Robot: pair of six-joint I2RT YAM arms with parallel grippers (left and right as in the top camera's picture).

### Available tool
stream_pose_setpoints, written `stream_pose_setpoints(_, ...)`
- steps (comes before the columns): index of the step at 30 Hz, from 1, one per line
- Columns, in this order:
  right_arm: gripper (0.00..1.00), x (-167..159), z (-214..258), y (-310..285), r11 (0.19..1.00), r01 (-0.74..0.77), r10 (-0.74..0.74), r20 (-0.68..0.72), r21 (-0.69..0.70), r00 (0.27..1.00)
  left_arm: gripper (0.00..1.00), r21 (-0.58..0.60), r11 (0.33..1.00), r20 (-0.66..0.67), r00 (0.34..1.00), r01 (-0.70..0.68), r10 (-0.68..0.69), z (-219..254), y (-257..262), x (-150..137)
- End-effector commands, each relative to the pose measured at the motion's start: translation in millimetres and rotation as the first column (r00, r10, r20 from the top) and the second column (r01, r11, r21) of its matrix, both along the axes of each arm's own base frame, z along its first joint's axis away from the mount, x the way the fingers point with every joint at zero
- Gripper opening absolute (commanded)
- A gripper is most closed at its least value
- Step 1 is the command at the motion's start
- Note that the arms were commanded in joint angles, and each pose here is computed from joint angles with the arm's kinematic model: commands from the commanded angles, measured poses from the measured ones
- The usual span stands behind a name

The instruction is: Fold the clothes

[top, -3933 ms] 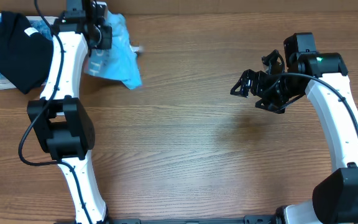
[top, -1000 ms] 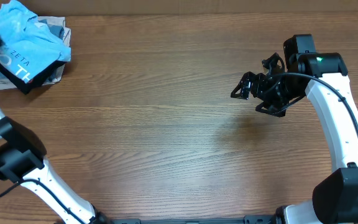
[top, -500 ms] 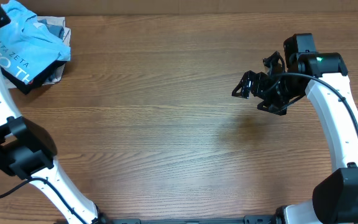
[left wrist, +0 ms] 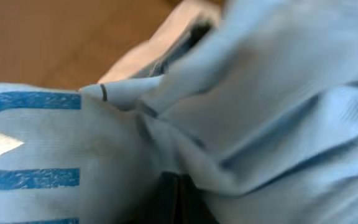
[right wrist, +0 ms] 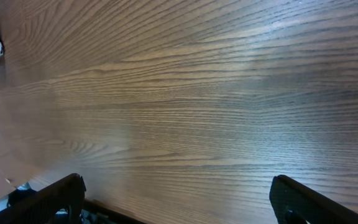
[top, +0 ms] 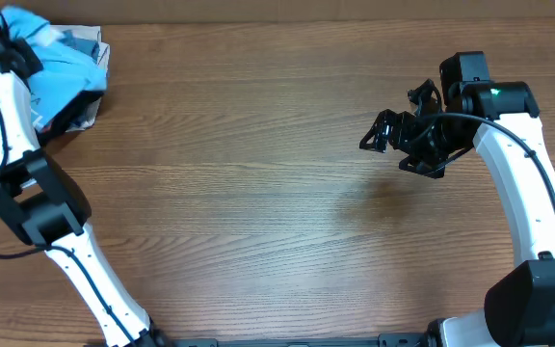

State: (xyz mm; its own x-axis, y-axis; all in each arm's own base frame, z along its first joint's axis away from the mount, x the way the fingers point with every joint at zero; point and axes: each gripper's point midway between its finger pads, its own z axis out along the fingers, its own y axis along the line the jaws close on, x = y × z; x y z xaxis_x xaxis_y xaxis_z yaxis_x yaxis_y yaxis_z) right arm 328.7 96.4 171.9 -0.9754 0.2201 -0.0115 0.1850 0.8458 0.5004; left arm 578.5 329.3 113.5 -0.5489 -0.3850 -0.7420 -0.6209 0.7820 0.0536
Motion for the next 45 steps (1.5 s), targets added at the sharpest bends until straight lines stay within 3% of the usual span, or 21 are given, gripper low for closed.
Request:
stream_pose_setpoints(1, 0.99, -0.5, -0.8, -0.2, 1.000, -0.002, 0.002, 0.002, -0.010, 1.000, 0.04, 0.024, 0.998, -0.107, 0.993, -0.057, 0.059, -36.5, 19.5, -20.1)
stream_pose_setpoints(4, 0.99, -0.4, -1.5, -1.6, 1.000, 0.000, 0.000, 0.002, -0.019, 1.000, 0.04, 0.034, 0.998, -0.094, 0.994, -0.061, 0.064, -30.1, 21.5, -19.0)
stream_pose_setpoints(9, 0.99, -0.1, -2.8, -4.0, 0.999, 0.003, -0.002, 0.002, -0.035, 1.000, 0.05, 0.067, 0.996, -0.019, 0.998, -0.063, 0.065, 19.4, 21.9, -13.8)
stream_pose_setpoints(15, 1.00, 0.0, -2.8, -4.0, 0.999, 0.003, -0.002, 0.003, -0.035, 1.000, 0.06, 0.081, 0.997, 0.100, 0.995, 0.006, -0.014, 86.1, -6.5, 1.2)
stream_pose_setpoints(19, 1.00, -0.5, -2.8, -4.0, 0.999, 0.002, -0.002, 0.001, -0.035, 1.000, 0.07, 0.084, 0.996, 0.119, 0.992, 0.039, -0.049, 102.8, -25.6, 6.9)
stream_pose_setpoints(30, 1.00, -0.8, -3.0, -4.2, 0.999, 0.002, -0.002, 0.000, -0.036, 1.000, 0.06, -0.017, 0.993, 0.064, 0.991, 0.118, -0.117, 63.2, -66.7, 21.6)
stream_pose_setpoints(39, 1.00, -0.1, -2.8, -4.1, 0.999, 0.002, -0.002, 0.003, -0.035, 1.000, 0.08, -0.129, 0.984, -0.036, 0.991, 0.124, -0.130, -21.8, -75.0, 25.4)
stream_pose_setpoints(45, 1.00, -2.5, -3.2, -4.2, 0.999, 0.002, -0.002, -0.008, -0.036, 1.000, 0.07, -0.110, 0.984, -0.036, 0.989, 0.141, -0.146, -13.8, -74.8, 25.5)
